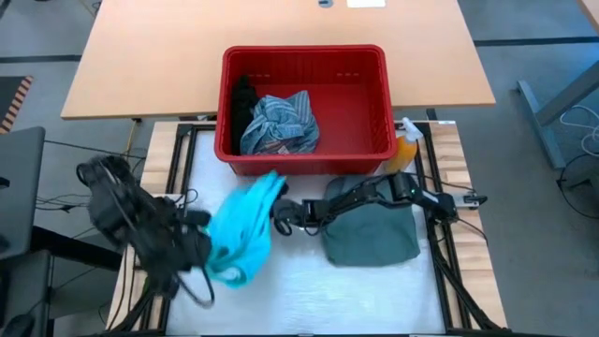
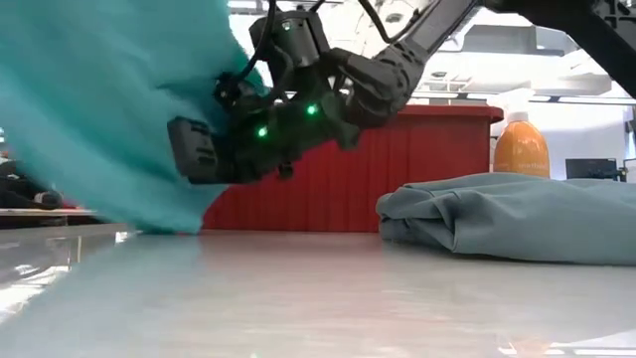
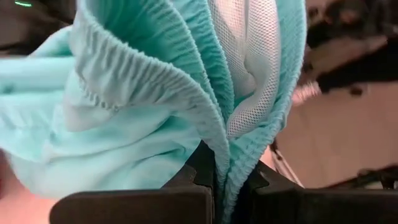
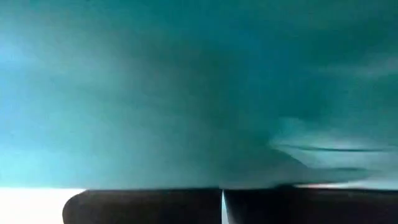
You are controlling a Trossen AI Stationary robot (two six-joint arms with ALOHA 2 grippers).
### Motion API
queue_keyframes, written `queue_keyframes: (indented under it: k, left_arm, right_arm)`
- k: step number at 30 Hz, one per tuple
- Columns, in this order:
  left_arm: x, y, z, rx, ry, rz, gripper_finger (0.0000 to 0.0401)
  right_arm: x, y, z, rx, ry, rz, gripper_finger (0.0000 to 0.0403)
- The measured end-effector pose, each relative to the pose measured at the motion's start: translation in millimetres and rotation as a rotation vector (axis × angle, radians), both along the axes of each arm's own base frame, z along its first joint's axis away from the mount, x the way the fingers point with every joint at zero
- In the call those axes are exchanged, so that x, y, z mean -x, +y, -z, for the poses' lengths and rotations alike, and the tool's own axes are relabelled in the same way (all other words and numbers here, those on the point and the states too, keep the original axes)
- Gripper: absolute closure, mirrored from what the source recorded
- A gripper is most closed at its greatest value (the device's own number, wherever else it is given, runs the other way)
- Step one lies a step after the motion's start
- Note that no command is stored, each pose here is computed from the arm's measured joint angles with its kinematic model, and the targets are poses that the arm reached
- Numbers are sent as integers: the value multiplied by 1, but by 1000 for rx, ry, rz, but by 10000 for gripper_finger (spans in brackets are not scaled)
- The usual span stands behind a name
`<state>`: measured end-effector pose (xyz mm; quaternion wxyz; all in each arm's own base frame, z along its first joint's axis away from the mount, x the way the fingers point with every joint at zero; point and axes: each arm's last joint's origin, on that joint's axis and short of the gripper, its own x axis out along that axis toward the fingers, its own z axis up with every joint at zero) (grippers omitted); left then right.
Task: Fold Laundry from Bin
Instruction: Fold the sky blue shorts
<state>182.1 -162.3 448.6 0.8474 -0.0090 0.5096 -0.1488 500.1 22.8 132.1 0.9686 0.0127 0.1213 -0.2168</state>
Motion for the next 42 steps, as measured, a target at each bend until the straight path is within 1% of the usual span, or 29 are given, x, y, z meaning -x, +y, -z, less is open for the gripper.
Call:
queue_keyframes:
  k: [5,8,10,12,14,16,18,21,24,27,30,32,34,36,38,40,42]
  left_arm:
    - [-13,-46,40,-18,133,66,401]
    - [-16,-74,63,-9,204,104,401]
    - [-16,-92,75,12,220,125,401]
    - [-16,-109,85,19,228,147,401]
    - [-14,-121,96,4,253,147,401]
    - [-14,-131,106,-13,281,136,401]
    - [-15,-139,116,-23,305,141,401]
    - [-20,-147,123,-17,292,159,401]
    - [-27,-146,123,-21,246,169,401]
    - [-34,-140,124,-48,234,170,401]
    - [-45,-132,125,-58,219,187,401]
    - [-53,-129,129,-12,205,217,401]
    - [-57,-122,139,44,204,226,401]
    - [-52,-108,152,77,240,216,401]
    - [-42,-87,160,97,265,169,401]
    - [-32,-66,162,147,246,119,401]
    - [-24,-48,163,210,193,88,401]
  right_arm:
    - [1,18,21,13,8,66,384]
    - [4,35,35,42,65,41,384]
    - [6,50,34,81,89,18,384]
    - [10,64,25,149,103,12,384]
    - [14,76,9,211,114,25,384]
    - [17,82,-9,236,109,23,384]
    - [23,87,-30,231,107,12,384]
    - [35,92,-57,147,97,-6,384]
    - [60,97,-68,89,90,-25,384]
    - [97,102,-64,66,109,-13,384]
    - [137,108,-59,6,102,0,384]
    - [161,116,-61,-28,68,1,384]
    - [178,127,-68,-28,22,5,384]
    - [191,138,-79,-14,-22,16,384]
    - [200,147,-91,-1,-54,11,384]
    - [201,152,-100,10,-75,-1,384]
    - [200,155,-108,17,-92,-19,384]
